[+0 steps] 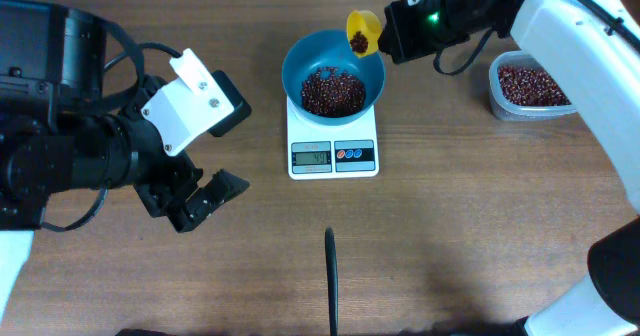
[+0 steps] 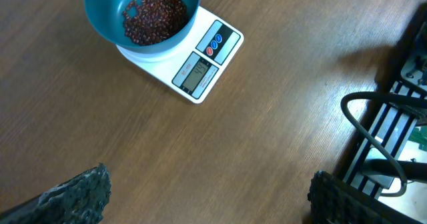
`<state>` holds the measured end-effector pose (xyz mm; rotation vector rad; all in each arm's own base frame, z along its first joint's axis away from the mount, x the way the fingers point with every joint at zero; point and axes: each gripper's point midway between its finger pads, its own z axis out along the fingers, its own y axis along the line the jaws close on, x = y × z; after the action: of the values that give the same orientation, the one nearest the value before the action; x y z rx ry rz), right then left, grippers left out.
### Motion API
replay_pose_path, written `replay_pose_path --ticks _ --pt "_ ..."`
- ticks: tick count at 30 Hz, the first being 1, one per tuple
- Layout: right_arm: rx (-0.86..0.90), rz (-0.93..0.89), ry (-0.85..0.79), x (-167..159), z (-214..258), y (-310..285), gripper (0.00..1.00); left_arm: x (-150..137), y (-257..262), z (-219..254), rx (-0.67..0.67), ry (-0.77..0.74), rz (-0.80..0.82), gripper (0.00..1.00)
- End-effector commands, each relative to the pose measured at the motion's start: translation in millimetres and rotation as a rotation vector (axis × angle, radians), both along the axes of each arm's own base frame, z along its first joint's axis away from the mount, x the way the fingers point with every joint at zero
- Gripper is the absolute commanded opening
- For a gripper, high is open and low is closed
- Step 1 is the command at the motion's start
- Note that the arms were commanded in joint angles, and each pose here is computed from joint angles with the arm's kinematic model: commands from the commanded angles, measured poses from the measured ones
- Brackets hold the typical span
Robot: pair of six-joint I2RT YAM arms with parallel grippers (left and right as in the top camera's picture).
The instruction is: Scoop item into bowl and weigh 50g on scale
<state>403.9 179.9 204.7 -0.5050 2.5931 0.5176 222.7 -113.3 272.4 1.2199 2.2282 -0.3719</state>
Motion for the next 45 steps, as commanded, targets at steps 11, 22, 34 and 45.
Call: replay_pose_path --ticks 11,22,34,45 --pt "0.015 0.031 -0.001 -3 7 7 0.04 1 -1 7 -0.01 -0.024 -0.015 0.99" --pt "0.038 0.044 -0.003 -3 13 12 0.04 1 -1 7 -0.01 -0.024 -0.015 0.99" --pt "0.069 0.044 -0.013 -6 28 10 0.04 1 -1 7 -0.01 -0.024 -0.015 0.99" --pt "0.117 0.023 0.041 -6 22 9 0.04 1 -1 7 -0.01 -0.024 -0.015 0.99"
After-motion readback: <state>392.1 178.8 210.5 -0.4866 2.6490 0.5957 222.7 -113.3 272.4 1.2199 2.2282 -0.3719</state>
